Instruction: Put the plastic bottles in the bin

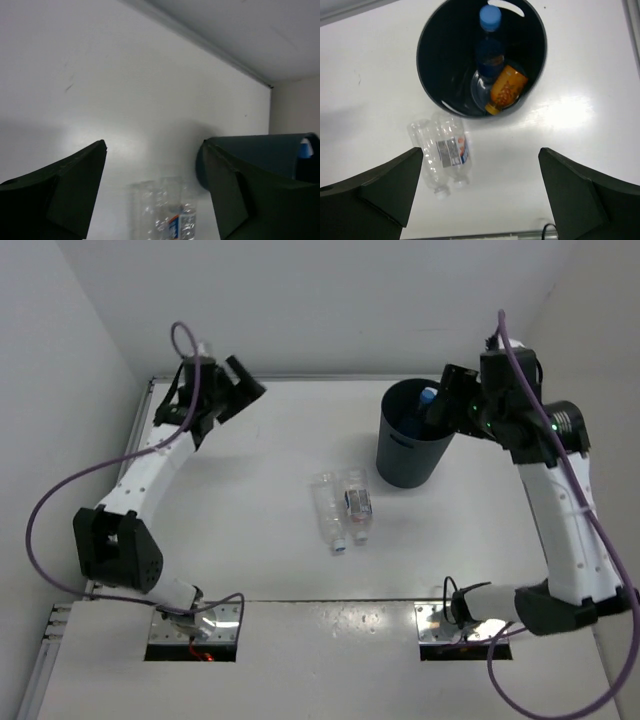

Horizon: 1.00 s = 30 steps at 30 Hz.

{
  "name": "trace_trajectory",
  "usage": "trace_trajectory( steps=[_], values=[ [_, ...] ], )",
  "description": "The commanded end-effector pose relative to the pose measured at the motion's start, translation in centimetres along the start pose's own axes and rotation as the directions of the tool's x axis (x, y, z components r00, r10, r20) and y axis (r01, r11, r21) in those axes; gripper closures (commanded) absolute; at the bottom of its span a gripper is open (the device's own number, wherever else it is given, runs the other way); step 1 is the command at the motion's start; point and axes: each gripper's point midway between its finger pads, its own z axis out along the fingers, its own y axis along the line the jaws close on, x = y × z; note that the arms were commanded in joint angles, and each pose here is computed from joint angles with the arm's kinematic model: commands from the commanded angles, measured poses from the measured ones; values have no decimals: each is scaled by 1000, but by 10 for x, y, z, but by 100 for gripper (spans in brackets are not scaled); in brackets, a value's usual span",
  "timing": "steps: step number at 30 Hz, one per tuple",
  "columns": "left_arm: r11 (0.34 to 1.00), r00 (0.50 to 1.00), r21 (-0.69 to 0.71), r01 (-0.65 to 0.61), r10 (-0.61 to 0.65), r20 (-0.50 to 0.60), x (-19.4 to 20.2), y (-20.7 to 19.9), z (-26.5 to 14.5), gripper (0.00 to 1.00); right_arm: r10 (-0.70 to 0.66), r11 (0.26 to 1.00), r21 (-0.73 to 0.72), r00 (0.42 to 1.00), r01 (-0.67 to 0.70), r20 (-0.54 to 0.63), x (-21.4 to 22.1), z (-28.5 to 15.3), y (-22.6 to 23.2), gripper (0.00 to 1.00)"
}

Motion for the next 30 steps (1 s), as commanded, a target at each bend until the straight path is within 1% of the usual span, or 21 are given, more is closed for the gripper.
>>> trace_trajectory(
  steps=[1, 2, 3, 4, 5, 6, 7, 8, 10, 11, 12, 14, 17, 19, 22, 25, 30],
  values=[
    [975, 943, -6, 223, -217, -253, 74, 62, 11, 19, 2, 1000, -1, 1000, -2, 14, 9, -20, -11, 0],
    [983, 939, 9, 185, -174, -298, 104, 46, 6, 19, 2, 1000, -2, 1000, -2, 16, 11, -26, -14, 0],
    [996, 960, 18, 92, -84, -267, 115, 43, -3, 16, 2, 1000, 15, 1000, -2, 20, 12, -29, -18, 0],
    [999, 962, 34, 39, -28, -271, 128, 33, -8, 16, 1, 1000, 24, 1000, -1, 21, 14, -35, -23, 0],
    [996, 953, 82, -25, 49, -300, 154, 10, -15, 16, -7, 998, 57, 1000, 6, 7, 20, -36, -31, 0],
    [995, 954, 80, -61, 82, -289, 161, 5, -16, 15, -7, 998, 66, 1000, 6, 11, 21, -38, -34, 0],
    [994, 943, 79, -80, 101, -316, 176, 3, -14, 15, -8, 998, 69, 1000, 8, 6, 29, -41, -38, 0],
    [989, 925, 97, -109, 136, -353, 200, -5, -15, 15, -7, 997, 76, 1000, 6, 15, 31, -41, -41, 0],
    [984, 913, 109, -138, 169, -371, 212, -23, -9, 15, -12, 996, 84, 1000, 13, -3, 43, -41, -47, 0],
    [983, 893, 98, -158, 184, -410, 231, -22, 0, 15, -12, 996, 84, 1000, 13, -3, 45, -42, -48, 0],
    [986, 884, 106, -132, 165, -438, 245, -32, -1, 15, -12, 996, 84, 1000, 12, -2, 47, -43, -49, 0],
    [983, 881, 118, -141, 179, -439, 259, -42, 4, 15, -12, 996, 83, 1000, 12, -1, 48, -44, -50, 0],
    [986, 870, 99, -137, 168, -463, 272, -40, 10, 15, -13, 994, 105, 1000, 13, 6, 50, -51, -57, 0],
    [984, 858, 94, -150, 176, -482, 284, -38, 13, 15, -17, 994, 105, 999, 13, 31, 48, -59, -61, 0],
    [981, 845, 104, -164, 194, -499, 296, -40, 10, 15, -20, 993, 119, 999, 17, 26, 55, -61, -67, 0],
    [981, 837, 78, -180, 194, -511, 303, -31, 14, 15, -21, 992, 128, 999, 17, 30, 56, -64, -70, 0],
    [975, 803, 31, -222, 201, -562, 321, -10, 18, 15, -23, 990, 140, 999, 20, 25, 57, -64, -72, 0]
  ],
)
